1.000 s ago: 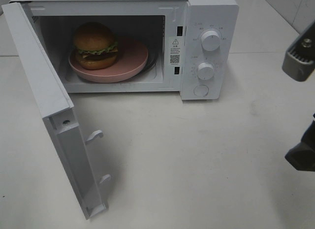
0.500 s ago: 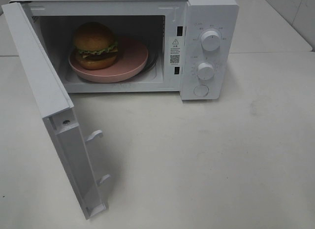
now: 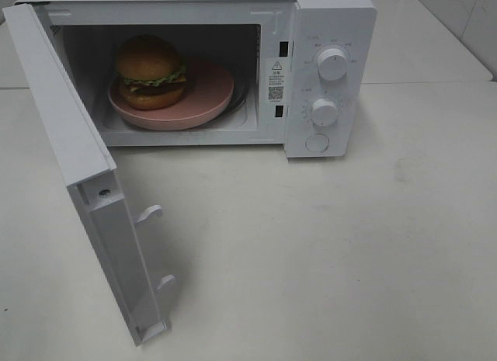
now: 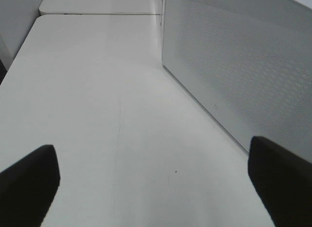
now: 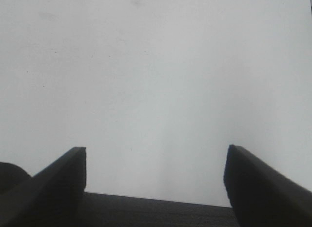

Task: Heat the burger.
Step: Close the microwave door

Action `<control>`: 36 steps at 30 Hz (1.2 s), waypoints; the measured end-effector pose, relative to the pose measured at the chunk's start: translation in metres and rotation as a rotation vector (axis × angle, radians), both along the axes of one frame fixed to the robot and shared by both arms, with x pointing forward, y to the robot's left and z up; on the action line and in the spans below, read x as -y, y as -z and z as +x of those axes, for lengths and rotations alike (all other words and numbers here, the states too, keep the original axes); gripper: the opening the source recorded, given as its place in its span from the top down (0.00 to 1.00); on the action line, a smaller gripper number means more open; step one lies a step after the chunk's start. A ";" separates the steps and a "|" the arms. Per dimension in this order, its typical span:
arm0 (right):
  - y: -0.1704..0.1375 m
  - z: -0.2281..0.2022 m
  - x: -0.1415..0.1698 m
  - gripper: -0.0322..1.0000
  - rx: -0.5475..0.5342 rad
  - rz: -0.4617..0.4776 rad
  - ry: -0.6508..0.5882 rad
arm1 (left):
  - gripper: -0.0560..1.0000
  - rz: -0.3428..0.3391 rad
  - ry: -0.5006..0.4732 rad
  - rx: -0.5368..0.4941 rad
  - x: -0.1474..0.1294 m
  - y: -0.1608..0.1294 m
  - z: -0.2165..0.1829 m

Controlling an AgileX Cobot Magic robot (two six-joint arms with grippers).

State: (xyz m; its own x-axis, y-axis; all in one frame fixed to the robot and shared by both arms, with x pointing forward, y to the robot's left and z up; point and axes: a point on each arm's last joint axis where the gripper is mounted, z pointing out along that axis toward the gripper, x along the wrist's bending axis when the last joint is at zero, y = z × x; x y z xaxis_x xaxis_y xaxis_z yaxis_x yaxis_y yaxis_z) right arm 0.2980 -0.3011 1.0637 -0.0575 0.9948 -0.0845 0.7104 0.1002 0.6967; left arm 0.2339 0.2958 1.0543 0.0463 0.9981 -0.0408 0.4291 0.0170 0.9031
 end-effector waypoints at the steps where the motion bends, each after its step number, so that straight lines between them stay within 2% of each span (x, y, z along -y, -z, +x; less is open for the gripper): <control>1: 0.003 -0.005 0.000 0.23 0.013 0.014 0.008 | 0.03 0.000 0.000 0.000 0.000 0.000 0.000; 4: 0.008 -0.017 0.001 0.23 0.059 0.041 0.027 | 0.03 0.000 0.000 0.000 0.000 0.000 0.000; 5: 0.009 -0.025 0.002 0.23 0.103 0.058 0.039 | 0.03 0.000 0.000 0.000 0.000 0.000 0.000; 16: 0.007 -0.059 0.005 0.23 0.326 0.086 0.065 | 0.03 0.000 0.000 0.000 0.000 0.000 0.000; 19: 0.007 -0.065 0.005 0.23 0.357 0.088 0.062 | 0.03 0.000 0.000 0.000 0.000 0.000 0.000; 36: 0.007 -0.065 0.004 0.23 0.355 0.096 0.050 | 0.03 0.000 0.000 0.000 0.000 0.000 0.000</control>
